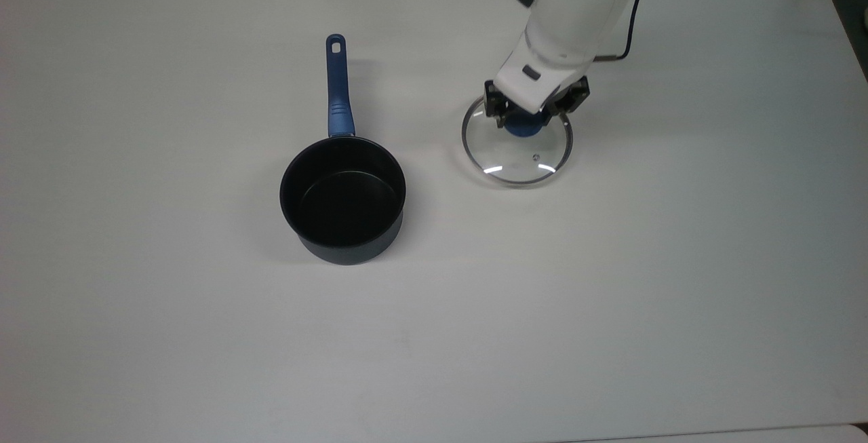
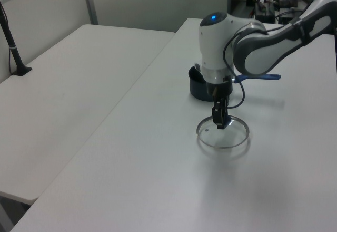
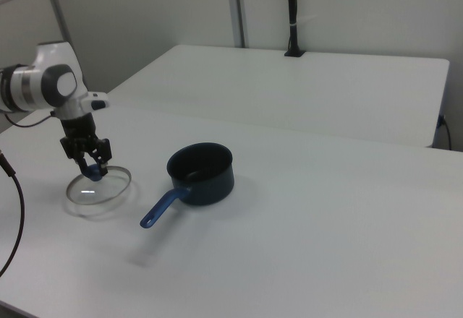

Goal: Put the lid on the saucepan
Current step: 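Lift the glass lid and carry it over the navy saucepan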

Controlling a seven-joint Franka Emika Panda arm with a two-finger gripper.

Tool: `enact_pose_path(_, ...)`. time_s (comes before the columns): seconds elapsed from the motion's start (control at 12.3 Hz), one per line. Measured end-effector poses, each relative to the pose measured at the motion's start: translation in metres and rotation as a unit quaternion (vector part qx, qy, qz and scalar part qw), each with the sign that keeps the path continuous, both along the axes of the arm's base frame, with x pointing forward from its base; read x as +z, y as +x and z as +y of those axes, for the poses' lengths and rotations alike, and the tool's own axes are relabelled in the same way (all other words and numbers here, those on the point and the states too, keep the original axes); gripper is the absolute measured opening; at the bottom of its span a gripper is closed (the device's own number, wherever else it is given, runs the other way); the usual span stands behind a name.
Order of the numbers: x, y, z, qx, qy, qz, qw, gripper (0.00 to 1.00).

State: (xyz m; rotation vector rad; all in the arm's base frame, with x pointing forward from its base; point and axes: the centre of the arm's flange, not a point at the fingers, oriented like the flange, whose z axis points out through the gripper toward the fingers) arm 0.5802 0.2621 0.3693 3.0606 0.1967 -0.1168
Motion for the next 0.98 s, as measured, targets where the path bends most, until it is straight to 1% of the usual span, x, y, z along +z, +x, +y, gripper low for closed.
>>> enact_pose_path(0.24, 0.044, -0.007, -0.004, -0.001, 0.008, -0.004, 1.0, 0.67)
enact_pose_path(0.41, 0.081, -0.003, -0.015, -0.006, 0.009, -0.002, 0.9999, 0.67)
enact_pose_path(0.65, 0.119, 0.021, -0.059, -0.028, 0.017, -0.022, 0.9992, 0.67)
enact_pose_path(0.98, 0.125, 0.044, -0.14, -0.05, 0.018, -0.027, 0.9982, 0.67)
